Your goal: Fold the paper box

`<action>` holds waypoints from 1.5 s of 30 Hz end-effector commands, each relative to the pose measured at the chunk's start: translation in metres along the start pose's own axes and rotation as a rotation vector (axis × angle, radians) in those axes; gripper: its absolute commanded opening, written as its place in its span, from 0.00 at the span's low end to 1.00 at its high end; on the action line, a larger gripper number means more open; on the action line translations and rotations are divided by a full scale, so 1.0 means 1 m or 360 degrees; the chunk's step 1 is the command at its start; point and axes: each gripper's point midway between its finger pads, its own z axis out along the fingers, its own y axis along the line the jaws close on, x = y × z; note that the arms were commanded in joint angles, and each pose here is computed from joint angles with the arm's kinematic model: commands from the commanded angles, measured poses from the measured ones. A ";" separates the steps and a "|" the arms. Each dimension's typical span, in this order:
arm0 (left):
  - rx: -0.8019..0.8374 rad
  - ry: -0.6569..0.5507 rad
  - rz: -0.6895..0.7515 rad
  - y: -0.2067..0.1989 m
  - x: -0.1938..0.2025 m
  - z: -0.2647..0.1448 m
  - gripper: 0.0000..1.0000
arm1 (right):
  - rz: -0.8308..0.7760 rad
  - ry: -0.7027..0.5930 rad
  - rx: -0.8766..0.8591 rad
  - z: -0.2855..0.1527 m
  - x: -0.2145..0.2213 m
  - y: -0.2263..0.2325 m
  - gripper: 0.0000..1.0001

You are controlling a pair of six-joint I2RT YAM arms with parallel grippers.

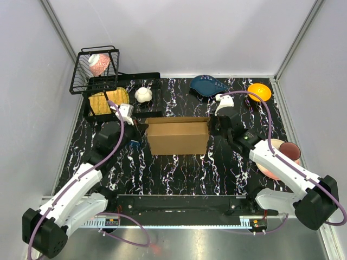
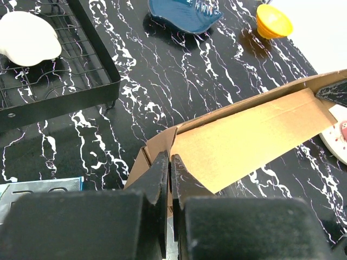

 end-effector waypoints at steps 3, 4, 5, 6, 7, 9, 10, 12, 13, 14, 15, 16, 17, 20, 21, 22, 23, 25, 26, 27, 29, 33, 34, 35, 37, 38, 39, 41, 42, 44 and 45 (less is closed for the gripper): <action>0.0104 0.0209 -0.0063 -0.018 0.050 -0.001 0.00 | -0.0069 0.0392 0.0016 -0.004 0.071 -0.007 0.00; 0.0120 0.0209 -0.0077 -0.023 0.051 0.000 0.00 | -0.0069 0.0391 0.0013 -0.003 0.071 -0.007 0.00; 0.0133 0.0199 -0.0083 -0.026 0.051 0.000 0.00 | -0.0067 0.0393 0.0014 -0.004 0.071 -0.007 0.00; 0.0131 0.0207 -0.0086 -0.027 0.054 0.001 0.00 | -0.0069 0.0399 0.0012 -0.003 0.072 -0.006 0.00; 0.0152 0.0227 -0.0085 -0.034 0.058 0.001 0.00 | -0.0067 0.0401 0.0013 -0.003 0.073 -0.006 0.00; 0.0130 0.0259 -0.0080 -0.034 0.066 0.004 0.00 | -0.0067 0.0407 0.0011 -0.002 0.074 -0.006 0.00; 0.0155 0.0249 -0.0079 -0.040 0.065 0.005 0.00 | -0.0066 0.0405 0.0009 -0.002 0.074 -0.005 0.00; 0.0122 0.0286 -0.0078 -0.038 0.075 0.008 0.00 | -0.0065 0.0411 0.0007 -0.002 0.075 -0.004 0.00; 0.0125 0.0306 -0.0075 -0.040 0.080 0.009 0.00 | -0.0067 0.0413 0.0006 -0.002 0.076 -0.004 0.00; 0.0115 0.0318 -0.0076 -0.039 0.084 0.010 0.00 | -0.0069 0.0419 0.0011 -0.002 0.078 -0.005 0.00; 0.0085 0.0342 -0.0071 -0.036 0.090 0.012 0.00 | -0.0069 0.0416 0.0012 -0.002 0.078 -0.005 0.00; 0.0079 0.0359 -0.0073 -0.037 0.093 0.012 0.00 | -0.0070 0.0420 0.0014 -0.002 0.079 -0.006 0.00; 0.0064 0.0379 -0.0071 -0.035 0.098 0.012 0.00 | -0.0071 0.0417 0.0013 -0.002 0.079 -0.006 0.00; -0.0014 0.0408 -0.0055 -0.025 0.106 0.015 0.00 | -0.0079 0.0419 0.0014 -0.003 0.080 -0.006 0.00; -0.0032 0.0419 -0.0049 -0.023 0.109 0.014 0.00 | -0.0079 0.0419 0.0014 -0.003 0.080 -0.006 0.00; -0.0047 0.0423 -0.0047 -0.021 0.110 0.014 0.00 | -0.0077 0.0419 0.0016 -0.003 0.080 -0.007 0.00; -0.0064 0.0420 -0.0039 -0.018 0.111 0.014 0.00 | -0.0080 0.0415 0.0012 -0.004 0.079 -0.006 0.00; -0.0108 0.0464 -0.0028 -0.012 0.119 0.010 0.00 | -0.0082 0.0419 0.0015 -0.004 0.080 -0.007 0.00; -0.0151 0.0474 -0.0014 -0.006 0.120 0.008 0.00 | -0.0083 0.0415 0.0017 -0.004 0.080 -0.007 0.00; -0.0178 0.0486 -0.0011 -0.003 0.122 0.006 0.00 | -0.0083 0.0414 0.0014 -0.005 0.080 -0.007 0.00; -0.0255 0.0525 0.0005 0.007 0.129 0.002 0.00 | -0.0081 0.0409 0.0019 -0.006 0.079 -0.008 0.00; -0.0373 0.0588 0.0016 0.021 0.138 -0.007 0.00 | -0.0078 0.0402 0.0023 -0.008 0.079 -0.009 0.00; -0.0398 0.0600 0.0017 0.024 0.139 -0.008 0.00 | -0.0078 0.0402 0.0023 -0.009 0.079 -0.009 0.00; -0.0437 0.0629 0.0027 0.028 0.143 -0.011 0.00 | -0.0075 0.0396 0.0025 -0.009 0.078 -0.010 0.00; -0.0473 0.0653 0.0031 0.033 0.147 -0.014 0.00 | -0.0072 0.0393 0.0014 -0.010 0.076 -0.008 0.00; -0.0483 0.0675 0.0033 0.034 0.150 -0.016 0.00 | -0.0071 0.0396 0.0018 -0.009 0.077 -0.009 0.00; -0.0489 0.0688 0.0028 0.034 0.152 -0.016 0.00 | -0.0071 0.0396 0.0018 -0.010 0.077 -0.009 0.00; -0.0491 0.0724 0.0023 0.035 0.157 -0.016 0.00 | -0.0058 0.0386 0.0015 -0.012 0.074 -0.008 0.01; -0.0502 0.0740 0.0020 0.035 0.159 -0.016 0.00 | -0.0045 0.0389 0.0008 -0.013 0.074 -0.007 0.02; -0.0515 0.0767 0.0008 0.035 0.161 -0.016 0.00 | -0.0018 0.0353 -0.0023 -0.018 0.064 -0.002 0.11; -0.0521 0.0778 0.0006 0.036 0.163 -0.016 0.00 | -0.0003 0.0343 -0.0025 -0.021 0.061 -0.001 0.15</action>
